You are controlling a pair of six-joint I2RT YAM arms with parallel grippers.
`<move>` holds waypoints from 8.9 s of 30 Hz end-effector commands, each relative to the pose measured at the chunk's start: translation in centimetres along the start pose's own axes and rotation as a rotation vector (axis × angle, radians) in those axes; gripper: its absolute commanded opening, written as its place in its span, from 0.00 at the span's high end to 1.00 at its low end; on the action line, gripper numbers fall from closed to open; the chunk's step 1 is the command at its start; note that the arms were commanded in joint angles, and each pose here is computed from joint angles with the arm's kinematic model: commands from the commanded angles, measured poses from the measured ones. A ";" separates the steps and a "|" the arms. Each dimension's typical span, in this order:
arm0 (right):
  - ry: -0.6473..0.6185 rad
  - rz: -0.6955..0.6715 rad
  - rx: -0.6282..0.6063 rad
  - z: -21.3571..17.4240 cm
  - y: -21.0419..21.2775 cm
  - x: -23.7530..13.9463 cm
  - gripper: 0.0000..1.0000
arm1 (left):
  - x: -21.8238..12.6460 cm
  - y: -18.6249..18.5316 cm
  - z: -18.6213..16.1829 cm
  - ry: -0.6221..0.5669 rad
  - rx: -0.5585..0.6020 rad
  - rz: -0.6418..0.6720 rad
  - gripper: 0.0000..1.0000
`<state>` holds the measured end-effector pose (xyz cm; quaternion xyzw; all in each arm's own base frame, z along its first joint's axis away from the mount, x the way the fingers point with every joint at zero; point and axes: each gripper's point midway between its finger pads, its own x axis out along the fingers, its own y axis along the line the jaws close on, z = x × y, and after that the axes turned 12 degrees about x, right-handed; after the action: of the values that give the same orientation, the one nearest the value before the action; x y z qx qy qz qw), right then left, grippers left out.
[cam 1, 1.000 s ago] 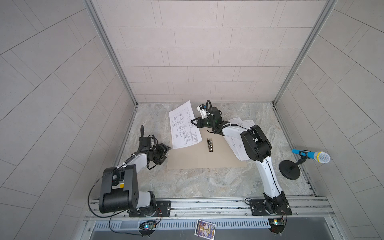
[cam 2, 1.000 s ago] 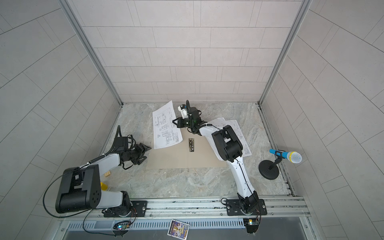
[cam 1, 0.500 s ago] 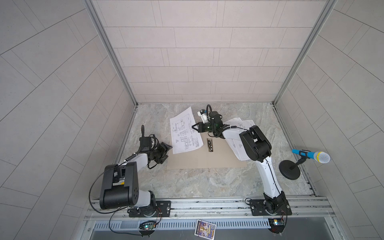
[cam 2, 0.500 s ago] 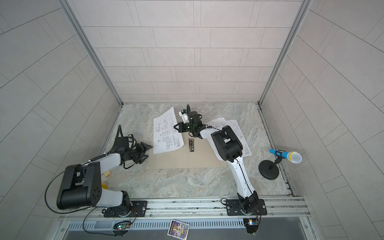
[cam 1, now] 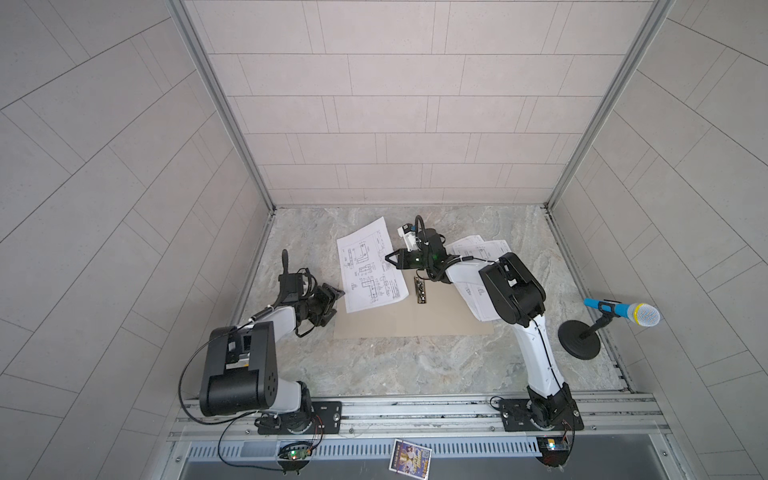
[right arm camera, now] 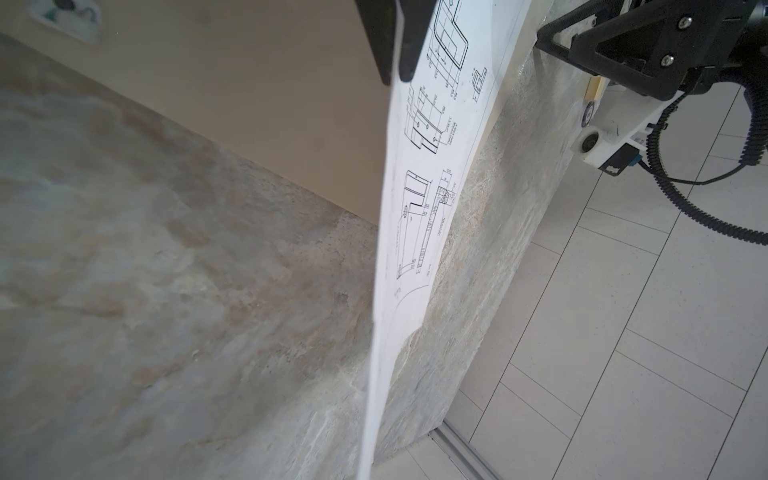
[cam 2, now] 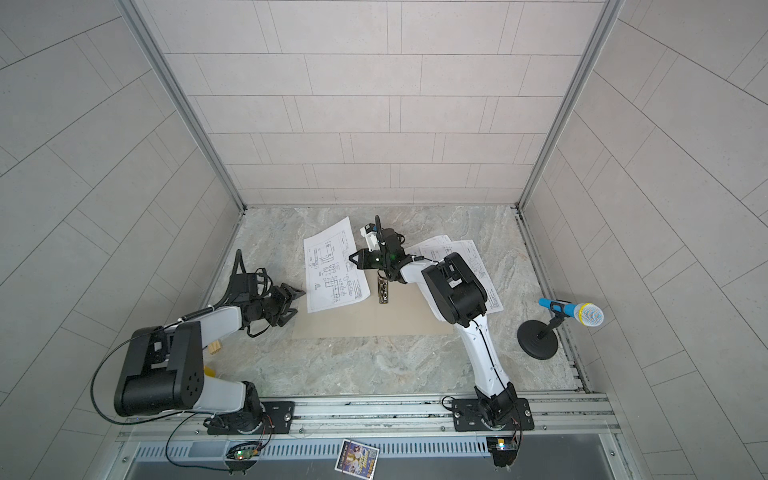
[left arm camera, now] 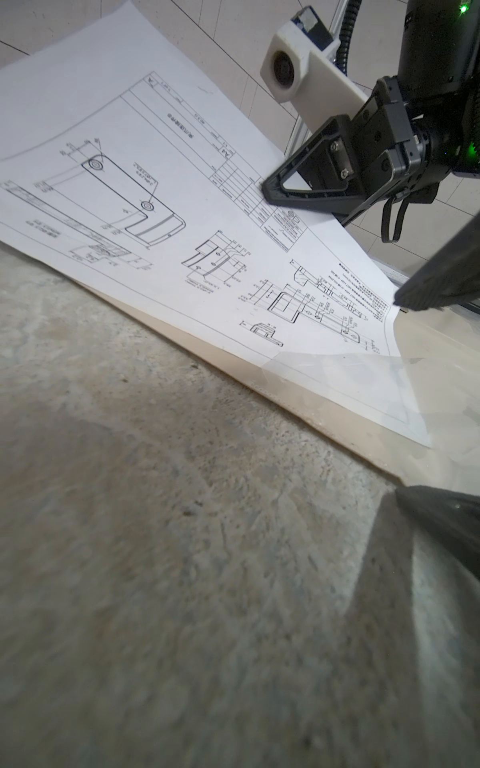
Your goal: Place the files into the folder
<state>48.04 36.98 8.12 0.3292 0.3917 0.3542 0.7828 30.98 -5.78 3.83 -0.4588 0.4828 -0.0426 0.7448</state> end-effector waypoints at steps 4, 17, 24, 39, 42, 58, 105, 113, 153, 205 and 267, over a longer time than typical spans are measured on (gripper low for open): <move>-0.066 0.001 -0.005 1.1 2.6 -1.0 1.00 | 0.0 0.2 -0.2 0.002 -0.008 -0.005 0.26; -0.062 0.037 0.013 -0.3 3.1 -1.8 1.00 | 0.1 0.2 -0.3 0.002 -0.015 -0.015 0.26; -0.022 0.069 -0.023 -1.4 3.4 -1.7 1.00 | 0.2 0.2 -0.3 0.003 -0.015 -0.018 0.26; -0.019 0.089 -0.005 -2.3 3.2 -2.0 1.00 | 0.3 0.2 -0.3 0.006 -0.020 -0.021 0.26; -0.005 0.092 0.000 -2.7 3.3 -2.0 1.00 | 0.3 0.2 -0.3 0.006 -0.019 -0.022 0.26; 0.003 0.063 0.017 -4.0 3.5 -2.6 1.00 | 0.4 0.4 -0.3 0.009 -0.024 -0.017 0.26; 0.074 0.002 0.048 -8.9 3.2 -3.4 1.00 | 0.4 0.2 -0.2 -0.002 -0.028 -0.034 0.26; 0.085 0.034 0.052 -9.6 3.9 -2.7 1.00 | 0.4 0.2 -0.2 -0.001 -0.028 -0.038 0.26; 0.101 -0.044 0.112 -10.4 0.4 -3.3 1.00 | 0.3 0.1 -0.4 -0.003 -0.028 -0.043 0.26; 0.059 -0.503 0.072 -5.7 -5.3 -14.7 0.62 | -1.8 -8.0 0.6 -0.074 0.322 0.063 0.22; 0.131 -0.276 0.236 -10.5 -1.7 -13.2 0.85 | 12.7 -14.6 -6.3 0.243 0.491 0.006 0.88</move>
<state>33.35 26.99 5.57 0.3135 0.5449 0.2048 0.7502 37.85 -24.11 4.91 -0.2572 0.5498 -0.2077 0.7671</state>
